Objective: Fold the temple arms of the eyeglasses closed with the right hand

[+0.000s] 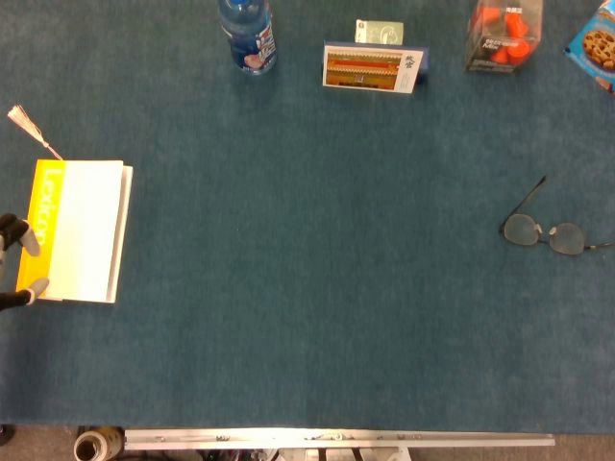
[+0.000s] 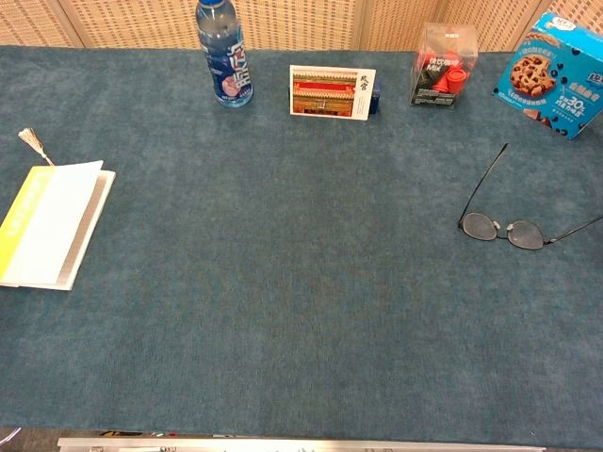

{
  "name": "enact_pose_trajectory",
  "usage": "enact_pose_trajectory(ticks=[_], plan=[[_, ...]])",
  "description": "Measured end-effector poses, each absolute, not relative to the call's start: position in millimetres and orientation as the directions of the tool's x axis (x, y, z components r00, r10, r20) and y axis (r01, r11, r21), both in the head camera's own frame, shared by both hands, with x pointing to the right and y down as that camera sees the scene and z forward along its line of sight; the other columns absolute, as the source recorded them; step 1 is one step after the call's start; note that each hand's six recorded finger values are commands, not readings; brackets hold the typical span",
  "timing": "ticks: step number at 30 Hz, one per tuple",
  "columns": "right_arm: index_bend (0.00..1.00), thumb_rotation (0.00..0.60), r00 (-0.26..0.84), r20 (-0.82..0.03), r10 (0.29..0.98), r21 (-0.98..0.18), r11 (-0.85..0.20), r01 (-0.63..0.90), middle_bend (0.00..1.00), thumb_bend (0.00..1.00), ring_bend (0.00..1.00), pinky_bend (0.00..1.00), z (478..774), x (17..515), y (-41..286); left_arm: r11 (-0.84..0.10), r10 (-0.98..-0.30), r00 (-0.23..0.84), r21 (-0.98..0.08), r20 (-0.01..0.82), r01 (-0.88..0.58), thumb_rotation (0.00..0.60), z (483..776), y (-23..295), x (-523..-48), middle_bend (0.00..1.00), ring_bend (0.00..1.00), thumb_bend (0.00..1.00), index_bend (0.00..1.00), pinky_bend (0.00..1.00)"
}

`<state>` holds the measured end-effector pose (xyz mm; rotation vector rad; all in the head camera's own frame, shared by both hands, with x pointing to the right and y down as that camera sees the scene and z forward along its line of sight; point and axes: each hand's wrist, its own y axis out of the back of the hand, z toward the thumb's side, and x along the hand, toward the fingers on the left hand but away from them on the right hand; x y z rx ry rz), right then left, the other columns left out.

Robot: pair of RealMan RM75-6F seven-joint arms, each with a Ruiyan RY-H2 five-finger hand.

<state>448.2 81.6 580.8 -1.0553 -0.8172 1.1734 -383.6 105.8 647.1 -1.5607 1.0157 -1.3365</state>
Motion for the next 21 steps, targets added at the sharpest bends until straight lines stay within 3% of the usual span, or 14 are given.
enact_pose_trajectory(ticks=[8, 21], plan=[[0.29, 0.6, 0.147, -0.027, 0.989, -0.946, 0.023, -0.324, 0.24, 0.53, 0.12, 0.3, 582, 463, 82, -0.333, -0.929, 0.185, -0.942, 0.321, -0.035, 0.6, 641, 97, -371, 0.51, 0.41, 0.0, 0.56, 0.54], [0.27, 0.6, 0.113, 0.0, 0.994, -0.972, 0.026, -0.231, 0.24, 0.51, 0.12, 0.3, 573, 480, 81, -0.334, -0.927, 0.183, -0.943, 0.328, -0.005, 0.6, 646, 96, -379, 0.51, 0.41, 0.0, 0.56, 0.54]])
